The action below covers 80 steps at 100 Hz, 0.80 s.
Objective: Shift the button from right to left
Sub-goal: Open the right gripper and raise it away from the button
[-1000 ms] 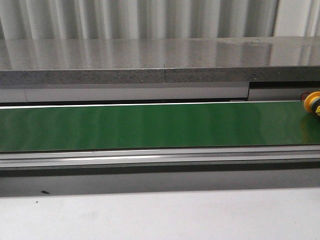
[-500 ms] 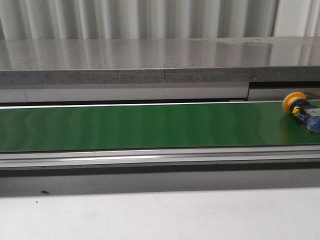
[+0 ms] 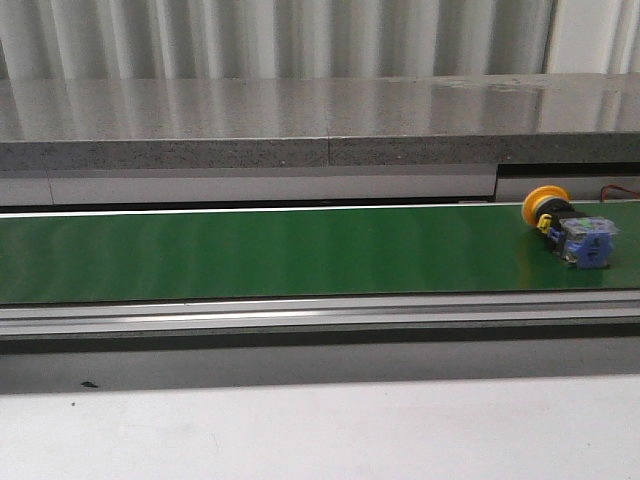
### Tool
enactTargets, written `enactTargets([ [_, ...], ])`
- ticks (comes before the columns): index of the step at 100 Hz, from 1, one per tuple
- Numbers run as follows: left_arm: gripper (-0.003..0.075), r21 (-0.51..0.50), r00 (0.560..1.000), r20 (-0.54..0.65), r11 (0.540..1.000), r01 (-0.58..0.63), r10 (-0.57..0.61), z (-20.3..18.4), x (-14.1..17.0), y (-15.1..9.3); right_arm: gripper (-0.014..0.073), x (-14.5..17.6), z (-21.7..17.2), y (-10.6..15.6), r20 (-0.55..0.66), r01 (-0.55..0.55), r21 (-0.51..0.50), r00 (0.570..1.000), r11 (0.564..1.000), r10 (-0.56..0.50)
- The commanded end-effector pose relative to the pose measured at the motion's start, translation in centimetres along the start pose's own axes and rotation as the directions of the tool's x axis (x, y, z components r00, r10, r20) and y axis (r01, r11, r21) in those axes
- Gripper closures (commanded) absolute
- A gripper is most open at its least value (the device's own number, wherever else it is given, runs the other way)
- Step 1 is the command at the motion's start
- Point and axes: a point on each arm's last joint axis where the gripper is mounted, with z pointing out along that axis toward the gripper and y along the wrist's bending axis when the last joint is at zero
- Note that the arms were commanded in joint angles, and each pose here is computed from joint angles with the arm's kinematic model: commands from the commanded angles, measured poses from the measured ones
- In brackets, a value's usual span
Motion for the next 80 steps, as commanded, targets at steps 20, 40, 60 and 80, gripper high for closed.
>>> enactTargets([
  [20,0.0741,-0.001,0.997,0.071,1.0,0.017,-0.016,0.0,0.4,0.0,0.0663,1.3,-0.8,0.0,0.312,0.011,0.033,0.95,0.999,-0.021],
  [40,0.0741,-0.001,0.997,0.071,1.0,0.017,-0.016,0.0,0.4,0.0,0.0663,2.0,-0.2,0.1,0.307,0.01,0.033,0.952,0.999,-0.02],
  [60,0.0741,-0.001,0.997,0.078,1.0,0.015,-0.014,0.0,0.4,0.0,0.0663,2.0,-0.2,0.1,0.307,0.01,0.033,0.951,0.999,-0.02],
  [80,0.0741,-0.002,0.995,0.098,1.0,0.015,-0.014,0.0,0.2,0.0,0.0663,2.0,-0.2,0.1,0.307,0.01,0.033,0.951,0.999,-0.02],
])
